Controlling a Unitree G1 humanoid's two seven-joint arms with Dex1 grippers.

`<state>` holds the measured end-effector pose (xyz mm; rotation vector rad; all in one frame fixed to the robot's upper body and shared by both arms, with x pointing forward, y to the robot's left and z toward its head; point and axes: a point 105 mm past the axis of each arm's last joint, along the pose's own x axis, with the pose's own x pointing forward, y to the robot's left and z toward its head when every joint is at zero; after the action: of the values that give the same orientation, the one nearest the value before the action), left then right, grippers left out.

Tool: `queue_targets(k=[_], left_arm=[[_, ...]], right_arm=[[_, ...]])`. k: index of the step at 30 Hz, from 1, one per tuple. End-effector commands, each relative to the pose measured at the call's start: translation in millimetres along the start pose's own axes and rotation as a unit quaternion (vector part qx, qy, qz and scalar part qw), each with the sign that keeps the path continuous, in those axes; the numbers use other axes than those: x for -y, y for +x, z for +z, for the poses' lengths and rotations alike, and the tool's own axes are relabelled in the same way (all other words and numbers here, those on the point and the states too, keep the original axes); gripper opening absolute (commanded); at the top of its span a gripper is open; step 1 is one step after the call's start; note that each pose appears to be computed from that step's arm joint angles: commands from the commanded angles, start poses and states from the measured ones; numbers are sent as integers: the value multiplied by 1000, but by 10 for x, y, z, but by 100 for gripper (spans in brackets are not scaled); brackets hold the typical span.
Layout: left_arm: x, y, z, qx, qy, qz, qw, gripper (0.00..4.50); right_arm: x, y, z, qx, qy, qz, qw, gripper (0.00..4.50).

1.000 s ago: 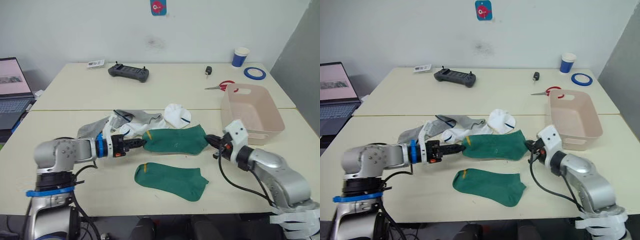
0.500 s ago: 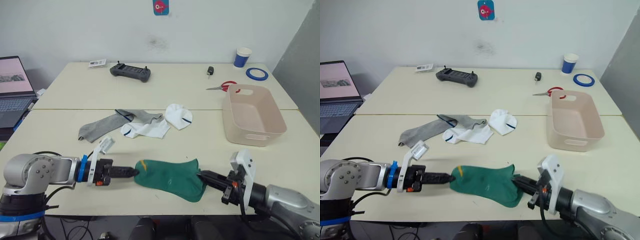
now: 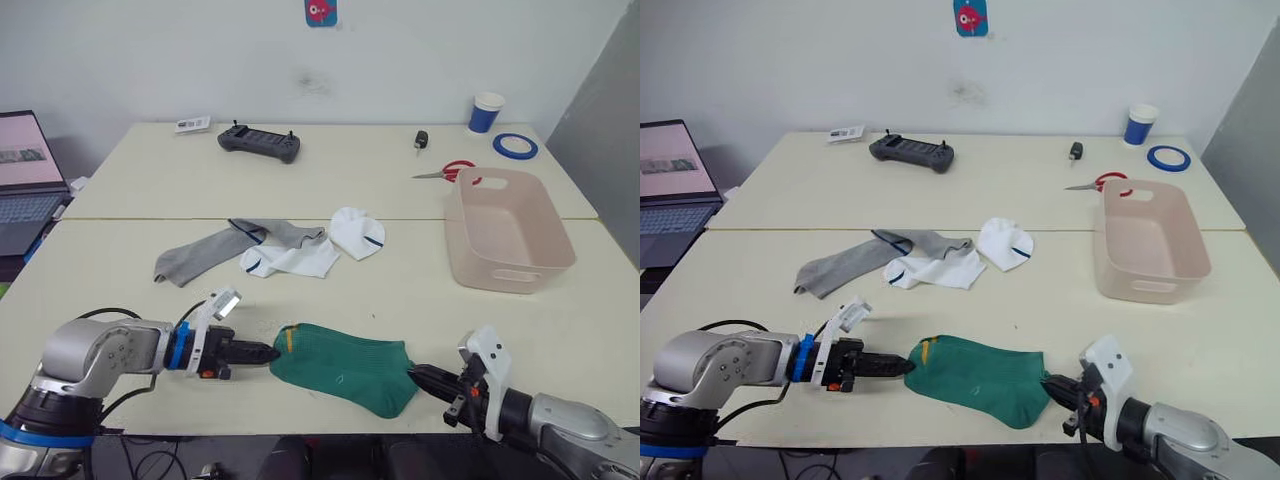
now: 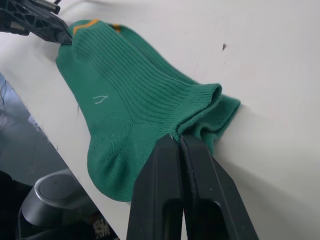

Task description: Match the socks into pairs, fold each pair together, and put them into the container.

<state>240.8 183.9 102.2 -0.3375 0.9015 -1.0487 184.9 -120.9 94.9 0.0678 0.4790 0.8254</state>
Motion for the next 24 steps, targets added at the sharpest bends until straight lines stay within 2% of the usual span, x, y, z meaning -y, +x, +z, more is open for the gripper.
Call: queue_targets(k=[1, 4, 15, 24], left_arm=[[127, -96, 154, 18, 20, -24, 999, 0], [80, -71, 207, 24, 22, -14, 999, 0], [-193, 238, 47, -12, 2, 16, 1000, 0], [-315, 252, 38, -17, 4, 40, 999, 0]], right_arm=[[-78, -49, 153, 35, -6, 22, 999, 4], [-8, -37, 192, 42, -5, 6, 999, 4], [110, 160, 92, 5, -20, -9, 1000, 4], [130, 173, 15, -20, -26, -12, 999, 4]])
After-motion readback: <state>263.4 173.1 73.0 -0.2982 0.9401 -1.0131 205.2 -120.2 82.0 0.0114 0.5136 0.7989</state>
